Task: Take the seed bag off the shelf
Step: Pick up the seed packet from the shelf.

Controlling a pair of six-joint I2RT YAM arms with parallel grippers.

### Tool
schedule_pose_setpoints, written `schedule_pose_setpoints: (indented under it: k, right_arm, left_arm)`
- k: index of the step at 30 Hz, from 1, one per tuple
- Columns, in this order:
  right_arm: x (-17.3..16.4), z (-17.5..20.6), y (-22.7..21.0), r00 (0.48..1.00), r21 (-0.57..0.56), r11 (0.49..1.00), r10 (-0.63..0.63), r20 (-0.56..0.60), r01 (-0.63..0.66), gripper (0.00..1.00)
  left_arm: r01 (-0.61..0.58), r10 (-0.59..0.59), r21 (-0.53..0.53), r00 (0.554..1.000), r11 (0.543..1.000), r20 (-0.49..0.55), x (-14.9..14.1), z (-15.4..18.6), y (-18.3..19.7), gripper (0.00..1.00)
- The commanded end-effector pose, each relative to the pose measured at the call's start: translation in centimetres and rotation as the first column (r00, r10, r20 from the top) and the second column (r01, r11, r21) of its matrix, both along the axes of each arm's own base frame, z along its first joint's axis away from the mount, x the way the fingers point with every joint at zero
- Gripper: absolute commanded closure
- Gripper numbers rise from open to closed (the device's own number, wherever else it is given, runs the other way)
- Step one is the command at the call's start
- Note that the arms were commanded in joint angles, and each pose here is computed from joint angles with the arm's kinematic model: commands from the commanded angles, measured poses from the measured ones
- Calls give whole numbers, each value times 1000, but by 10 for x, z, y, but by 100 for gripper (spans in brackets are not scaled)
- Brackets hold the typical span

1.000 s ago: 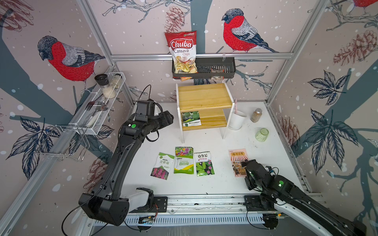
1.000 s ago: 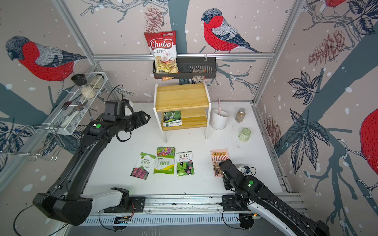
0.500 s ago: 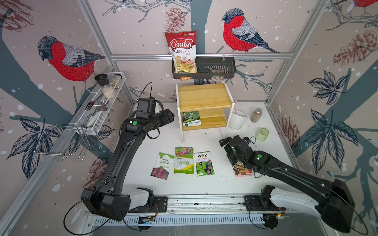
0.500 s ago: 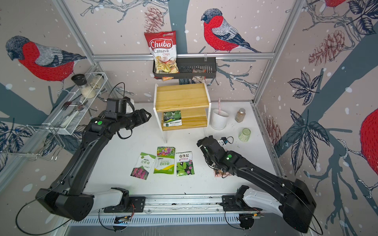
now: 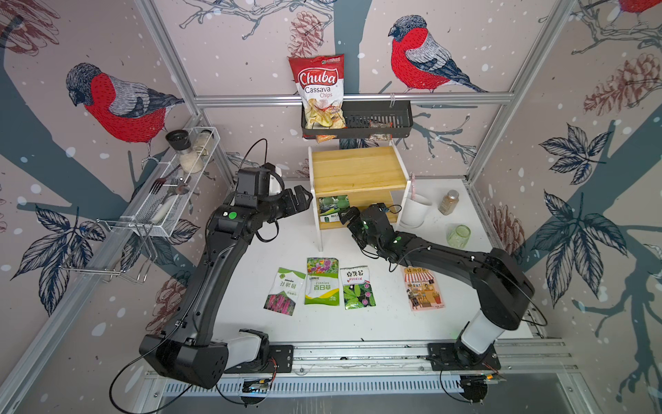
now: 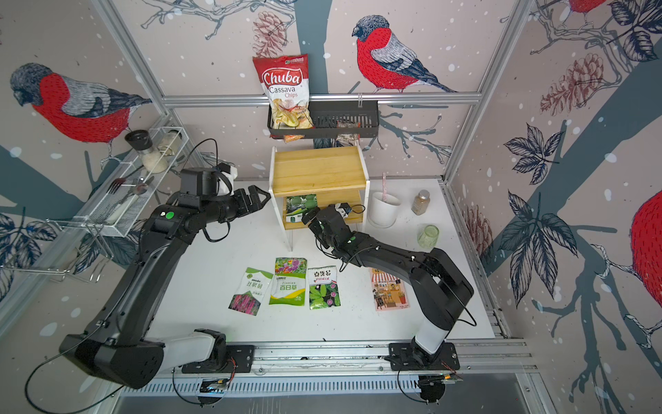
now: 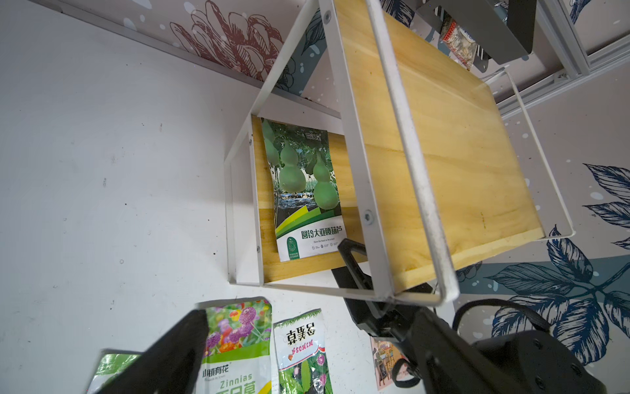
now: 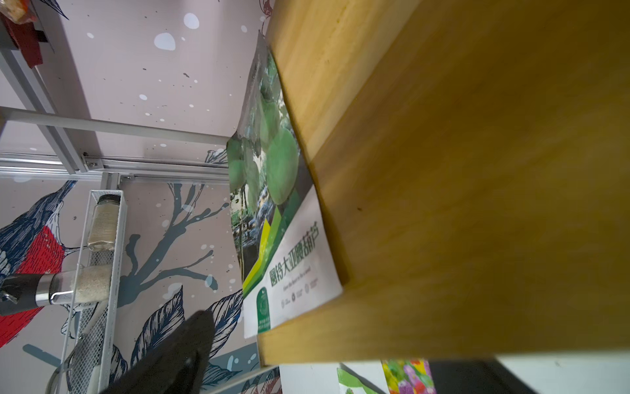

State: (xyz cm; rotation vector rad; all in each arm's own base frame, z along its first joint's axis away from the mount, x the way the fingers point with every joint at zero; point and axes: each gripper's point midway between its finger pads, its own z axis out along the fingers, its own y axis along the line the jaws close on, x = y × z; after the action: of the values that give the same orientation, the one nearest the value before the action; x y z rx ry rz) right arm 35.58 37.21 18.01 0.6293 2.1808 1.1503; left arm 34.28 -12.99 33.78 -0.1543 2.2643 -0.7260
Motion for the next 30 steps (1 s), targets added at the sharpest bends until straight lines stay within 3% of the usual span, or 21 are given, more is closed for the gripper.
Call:
schedule_pose_setpoints:
  k: [1, 9, 15, 21, 24, 30]
  right_arm:
    - [12, 11, 14, 999, 22, 1000, 16, 49, -17, 0]
    - [30, 5, 26, 999, 10, 1000, -28, 32, 28, 0]
    - [34, 3, 22, 997, 8, 997, -72, 18, 72, 0]
    - [26, 2, 20, 994, 19, 994, -107, 9, 106, 0]
    - [19, 1, 15, 992, 35, 991, -127, 2, 127, 0]
    - [11, 5, 3, 987, 50, 986, -159, 11, 158, 0]
  left_arm:
    - [34, -34, 0, 997, 999, 67, 8, 19, -5, 5]
    - [52, -56, 47, 996, 998, 72, 33, 27, -9, 5]
    - [76, -78, 92, 997, 993, 11, 47, 15, -11, 6]
    - [80, -83, 122, 996, 989, 20, 54, 19, -10, 14]
    - [88, -91, 122, 996, 989, 24, 55, 20, -11, 25]
    - [99, -101, 109, 995, 989, 21, 56, 18, -15, 27]
